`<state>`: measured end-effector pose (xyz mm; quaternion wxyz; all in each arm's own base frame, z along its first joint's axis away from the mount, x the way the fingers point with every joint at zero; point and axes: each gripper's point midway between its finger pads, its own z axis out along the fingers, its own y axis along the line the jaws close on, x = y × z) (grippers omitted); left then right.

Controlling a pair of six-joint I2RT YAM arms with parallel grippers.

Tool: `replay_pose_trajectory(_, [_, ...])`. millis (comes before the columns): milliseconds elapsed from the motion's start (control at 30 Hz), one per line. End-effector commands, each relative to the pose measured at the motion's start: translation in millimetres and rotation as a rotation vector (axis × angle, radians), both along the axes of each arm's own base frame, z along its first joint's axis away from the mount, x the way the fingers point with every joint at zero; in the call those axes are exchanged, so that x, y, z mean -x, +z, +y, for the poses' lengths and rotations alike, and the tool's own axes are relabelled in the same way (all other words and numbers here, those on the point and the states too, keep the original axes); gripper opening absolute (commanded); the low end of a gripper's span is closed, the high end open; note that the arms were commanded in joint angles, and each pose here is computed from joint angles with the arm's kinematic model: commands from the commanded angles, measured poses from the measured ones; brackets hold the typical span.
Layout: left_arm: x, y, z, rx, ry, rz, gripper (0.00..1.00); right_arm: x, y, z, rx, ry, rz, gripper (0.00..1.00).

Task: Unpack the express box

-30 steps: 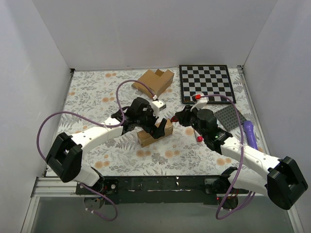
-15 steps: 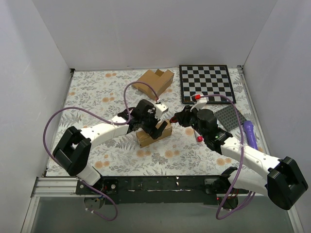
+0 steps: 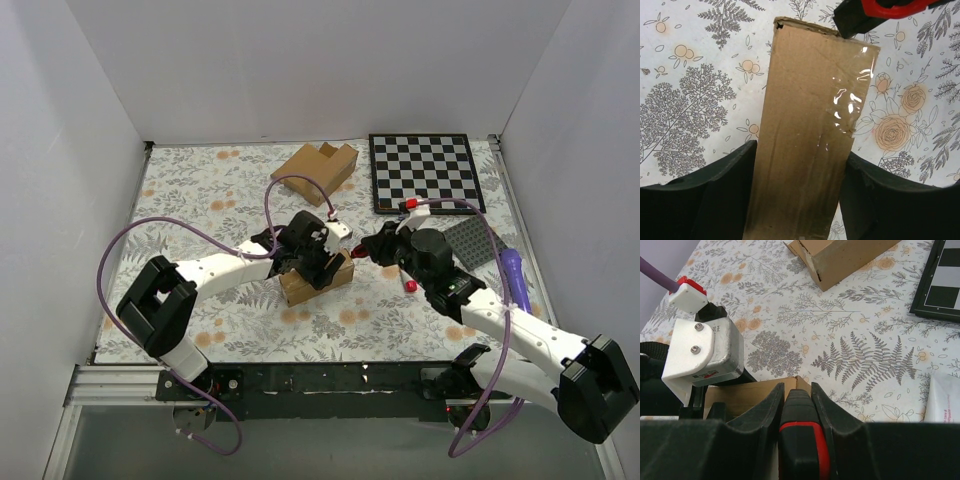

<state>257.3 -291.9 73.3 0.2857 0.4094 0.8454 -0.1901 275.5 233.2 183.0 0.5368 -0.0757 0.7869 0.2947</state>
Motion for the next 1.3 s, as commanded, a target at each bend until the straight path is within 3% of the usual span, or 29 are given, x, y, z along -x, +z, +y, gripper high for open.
replay_pose_trajectory(0, [3.2, 3.8, -0.7, 0.01, 0.018, -0.003, 0.56, 7.1, 19.1, 3.5, -0.058, 0.027, -0.032, 0.01])
replay_pose_trajectory(200, [9.6, -9.4, 5.6, 0.002, 0.081, 0.047, 0.36, 9.6, 31.5, -1.9, -0.091, 0.009, -0.055, 0.01])
replay_pose_trajectory(233, [9.1, -9.9, 5.2, 0.009, 0.086, 0.045, 0.26, 10.8, 36.3, -3.1, -0.104, 0.006, -0.064, 0.01])
replay_pose_trajectory(367, [11.5, -15.2, 4.4, 0.036, 0.116, 0.059, 0.08, 10.9, 38.2, -8.1, -0.112, -0.016, -0.078, 0.01])
replay_pose_trajectory(533, [13.5, -17.8, 1.9, 0.058, 0.12, 0.064, 0.05, 8.0, 29.7, -14.5, -0.123, -0.059, -0.079, 0.01])
replay_pose_trajectory(933, [29.1, -39.5, 19.4, -0.1, -0.054, -0.054, 0.2, 9.1, 39.8, -17.4, -0.191, -0.076, -0.117, 0.01])
replay_pose_trajectory(1267, [29.6, -53.7, 23.9, -0.16, -0.061, -0.055, 0.24, 12.4, 27.1, -18.2, -0.175, -0.065, -0.103, 0.01])
